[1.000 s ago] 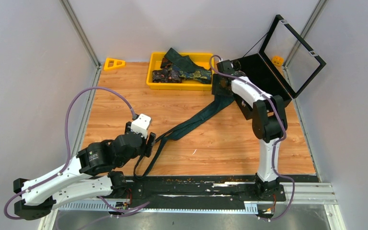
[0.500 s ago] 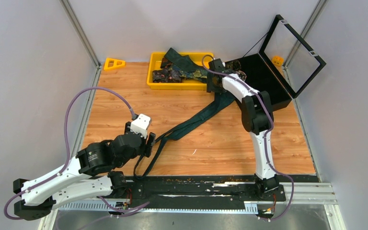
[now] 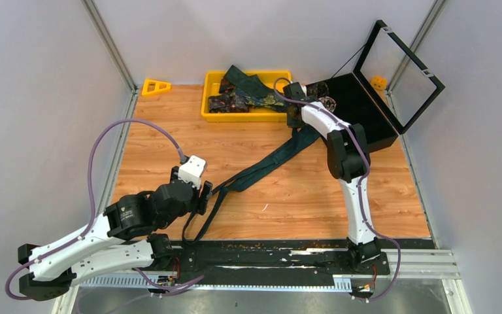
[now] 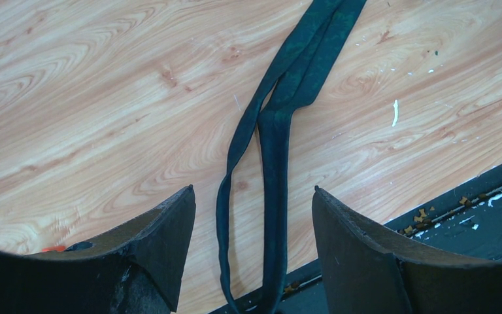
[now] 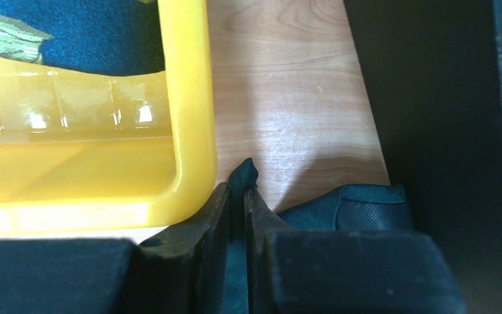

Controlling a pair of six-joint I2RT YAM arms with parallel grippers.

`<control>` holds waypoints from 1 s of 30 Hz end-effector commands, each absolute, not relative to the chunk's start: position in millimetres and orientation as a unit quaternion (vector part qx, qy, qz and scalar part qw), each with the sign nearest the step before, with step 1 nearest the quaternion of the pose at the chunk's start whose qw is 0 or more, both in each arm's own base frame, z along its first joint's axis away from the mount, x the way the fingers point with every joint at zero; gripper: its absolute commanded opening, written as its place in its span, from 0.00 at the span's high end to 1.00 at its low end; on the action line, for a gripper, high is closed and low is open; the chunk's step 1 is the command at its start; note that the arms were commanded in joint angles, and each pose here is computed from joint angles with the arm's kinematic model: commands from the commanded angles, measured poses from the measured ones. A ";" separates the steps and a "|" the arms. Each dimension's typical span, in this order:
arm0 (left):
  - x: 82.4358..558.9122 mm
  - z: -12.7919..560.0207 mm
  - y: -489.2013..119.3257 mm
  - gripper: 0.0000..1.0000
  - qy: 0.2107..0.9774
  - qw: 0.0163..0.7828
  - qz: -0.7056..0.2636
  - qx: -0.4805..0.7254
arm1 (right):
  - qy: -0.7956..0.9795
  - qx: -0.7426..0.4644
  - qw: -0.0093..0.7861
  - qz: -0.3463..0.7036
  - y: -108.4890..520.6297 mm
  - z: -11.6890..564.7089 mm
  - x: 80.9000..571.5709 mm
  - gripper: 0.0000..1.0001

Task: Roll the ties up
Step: Flatten out the tie at the center of the board.

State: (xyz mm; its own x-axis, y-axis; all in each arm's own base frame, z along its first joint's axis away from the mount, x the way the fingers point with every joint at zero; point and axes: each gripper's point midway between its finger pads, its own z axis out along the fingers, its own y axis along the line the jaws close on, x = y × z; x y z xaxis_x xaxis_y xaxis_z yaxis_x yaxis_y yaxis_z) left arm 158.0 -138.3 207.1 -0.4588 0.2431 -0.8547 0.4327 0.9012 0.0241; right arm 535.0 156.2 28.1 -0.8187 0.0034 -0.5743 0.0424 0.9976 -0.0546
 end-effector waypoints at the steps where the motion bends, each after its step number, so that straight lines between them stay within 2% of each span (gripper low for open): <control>1: 160.3 212.5 -144.2 0.27 0.840 0.492 -0.112 0.198 | 0.946 0.012 0.323 -0.037 156.5 37.9 549.6 0.89; 5: 160.3 212.4 -144.3 0.27 0.840 0.492 -0.112 0.198 | 0.941 0.008 0.335 -0.038 155.9 59.0 550.4 0.97; 10: 160.0 212.6 -144.0 0.27 0.840 0.492 -0.113 0.198 | 0.934 0.040 0.338 -0.107 125.8 80.8 537.3 0.97; 15: 159.9 213.1 -144.6 0.27 0.839 0.493 -0.115 0.199 | 0.925 0.088 0.335 -0.158 101.2 75.8 518.7 0.99; 25: 160.2 212.2 -144.0 0.27 0.840 0.493 -0.113 0.197 | 0.901 0.148 0.324 -0.245 72.4 78.7 511.9 1.00; 26: 160.4 211.5 -144.1 0.27 0.841 0.492 -0.111 0.198 | 0.901 0.148 0.324 -0.246 72.4 76.8 512.6 0.99; 30: 161.2 209.2 -144.4 0.27 0.843 0.489 -0.106 0.199 | 0.908 0.133 0.330 -0.224 80.1 73.9 518.4 0.68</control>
State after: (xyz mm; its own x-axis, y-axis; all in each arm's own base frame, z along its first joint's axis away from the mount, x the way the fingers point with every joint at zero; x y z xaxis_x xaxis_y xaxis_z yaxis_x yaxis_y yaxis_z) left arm 158.5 -140.5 207.6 -0.4540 0.2330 -0.8600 0.4354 0.9001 0.0140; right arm 509.7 81.4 62.9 -0.7782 0.0898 -0.6216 0.3639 0.8712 -0.3297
